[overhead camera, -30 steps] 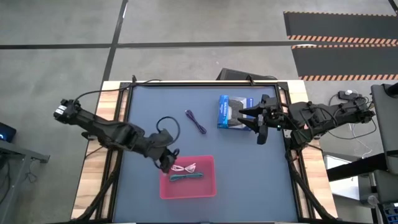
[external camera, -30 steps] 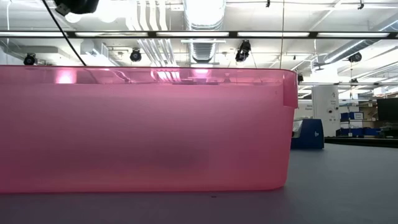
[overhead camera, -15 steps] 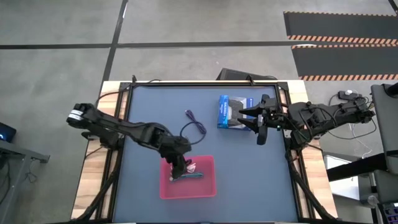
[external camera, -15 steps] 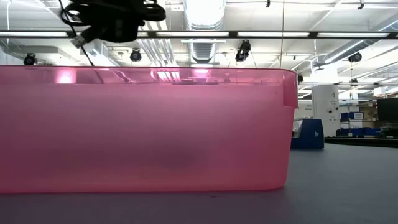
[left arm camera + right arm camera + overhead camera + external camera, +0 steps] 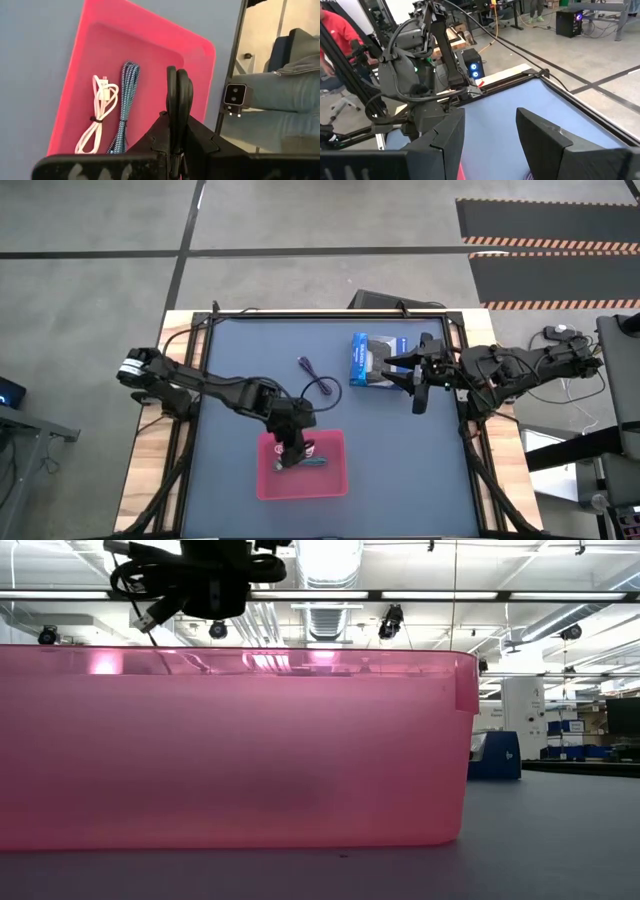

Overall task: Pick and place USB-C Cables
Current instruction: Put the black charger cable into the pink bin

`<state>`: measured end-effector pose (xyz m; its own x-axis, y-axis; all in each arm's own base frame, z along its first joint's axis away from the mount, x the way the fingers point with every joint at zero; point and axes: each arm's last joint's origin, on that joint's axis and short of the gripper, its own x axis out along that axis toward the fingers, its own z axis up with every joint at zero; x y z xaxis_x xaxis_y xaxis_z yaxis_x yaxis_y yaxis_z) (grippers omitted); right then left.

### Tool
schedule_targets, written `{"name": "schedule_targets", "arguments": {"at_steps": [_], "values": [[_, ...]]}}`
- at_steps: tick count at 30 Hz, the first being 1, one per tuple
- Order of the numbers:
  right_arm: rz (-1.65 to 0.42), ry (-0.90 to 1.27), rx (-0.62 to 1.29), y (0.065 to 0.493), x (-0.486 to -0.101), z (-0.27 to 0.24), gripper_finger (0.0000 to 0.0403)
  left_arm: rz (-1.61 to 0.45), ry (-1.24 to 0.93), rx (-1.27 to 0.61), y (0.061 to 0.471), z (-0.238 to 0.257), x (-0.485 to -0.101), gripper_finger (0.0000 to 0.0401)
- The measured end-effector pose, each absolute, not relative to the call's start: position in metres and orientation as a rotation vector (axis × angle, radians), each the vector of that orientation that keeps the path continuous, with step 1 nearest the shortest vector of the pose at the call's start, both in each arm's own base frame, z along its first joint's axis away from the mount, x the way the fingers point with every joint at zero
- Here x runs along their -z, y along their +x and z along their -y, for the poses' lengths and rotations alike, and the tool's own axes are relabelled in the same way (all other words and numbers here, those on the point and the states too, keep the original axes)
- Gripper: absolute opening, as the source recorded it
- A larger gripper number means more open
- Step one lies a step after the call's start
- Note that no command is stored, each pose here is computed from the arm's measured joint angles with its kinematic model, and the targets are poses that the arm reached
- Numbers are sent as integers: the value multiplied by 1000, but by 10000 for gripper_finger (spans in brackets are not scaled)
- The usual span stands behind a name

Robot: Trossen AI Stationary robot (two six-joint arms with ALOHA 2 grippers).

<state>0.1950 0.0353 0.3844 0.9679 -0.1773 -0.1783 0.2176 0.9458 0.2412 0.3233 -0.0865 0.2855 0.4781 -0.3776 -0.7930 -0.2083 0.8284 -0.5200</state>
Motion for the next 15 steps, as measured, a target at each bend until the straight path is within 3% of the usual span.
{"name": "schedule_targets", "arguments": {"at_steps": [15], "values": [[-157,331,217,195,-383,-35,169,-1155,-414,189,338,86,-251,13]]}}
